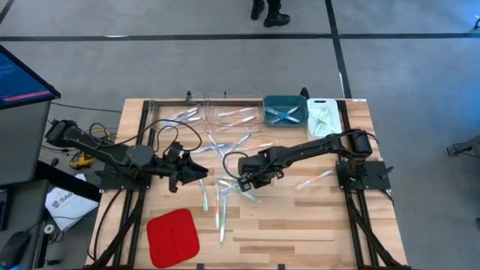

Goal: Pick & Place Toothbrushes
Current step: Put the green toothbrush into the white bin

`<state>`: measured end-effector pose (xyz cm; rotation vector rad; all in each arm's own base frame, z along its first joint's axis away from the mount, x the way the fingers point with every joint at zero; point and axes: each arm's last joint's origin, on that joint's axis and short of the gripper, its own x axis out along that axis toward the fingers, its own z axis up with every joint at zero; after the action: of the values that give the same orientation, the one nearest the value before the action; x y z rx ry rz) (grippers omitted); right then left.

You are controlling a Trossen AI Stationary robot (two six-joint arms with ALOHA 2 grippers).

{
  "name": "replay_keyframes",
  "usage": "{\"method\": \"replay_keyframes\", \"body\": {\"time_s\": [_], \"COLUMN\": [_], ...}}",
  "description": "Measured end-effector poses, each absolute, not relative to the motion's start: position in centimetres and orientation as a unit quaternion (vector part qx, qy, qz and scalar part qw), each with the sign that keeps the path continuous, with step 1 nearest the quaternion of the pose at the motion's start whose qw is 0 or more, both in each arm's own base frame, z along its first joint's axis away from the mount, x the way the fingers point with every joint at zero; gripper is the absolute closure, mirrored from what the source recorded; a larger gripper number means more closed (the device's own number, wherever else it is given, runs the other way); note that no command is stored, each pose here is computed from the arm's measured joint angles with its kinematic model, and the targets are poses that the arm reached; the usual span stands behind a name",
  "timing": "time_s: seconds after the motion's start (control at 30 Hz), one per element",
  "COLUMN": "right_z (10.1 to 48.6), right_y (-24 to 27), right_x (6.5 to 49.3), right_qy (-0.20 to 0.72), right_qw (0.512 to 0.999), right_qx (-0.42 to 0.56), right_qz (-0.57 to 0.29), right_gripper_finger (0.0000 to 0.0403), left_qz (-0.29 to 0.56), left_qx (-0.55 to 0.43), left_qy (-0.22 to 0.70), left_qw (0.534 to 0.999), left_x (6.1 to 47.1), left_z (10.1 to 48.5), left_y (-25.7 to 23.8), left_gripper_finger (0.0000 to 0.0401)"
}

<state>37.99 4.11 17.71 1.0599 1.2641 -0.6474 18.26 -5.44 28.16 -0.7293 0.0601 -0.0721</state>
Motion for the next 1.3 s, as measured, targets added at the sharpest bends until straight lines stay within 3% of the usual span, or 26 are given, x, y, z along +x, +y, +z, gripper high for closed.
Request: {"method": "replay_keyframes", "body": {"time_s": [0.5,1.3], "right_z": [16.3,15.2], "right_y": [5.4,-1.3], "right_x": [38.1,39.2], "right_qy": [0.564,0.502], "right_qw": [0.616,0.614], "right_qx": [0.461,0.487], "right_qz": [-0.299,-0.365], "right_gripper_finger": [0.0402,0.0402], "left_qz": [-0.035,-0.035], "left_qx": [-0.357,-0.357], "left_qy": [0.029,0.029], "left_qw": [0.933,0.933], "left_x": [18.3,18.3], "left_z": [28.2,28.2], "left_y": [-5.4,-5.4], "left_gripper_finger": [0.0284,0.0284]}}
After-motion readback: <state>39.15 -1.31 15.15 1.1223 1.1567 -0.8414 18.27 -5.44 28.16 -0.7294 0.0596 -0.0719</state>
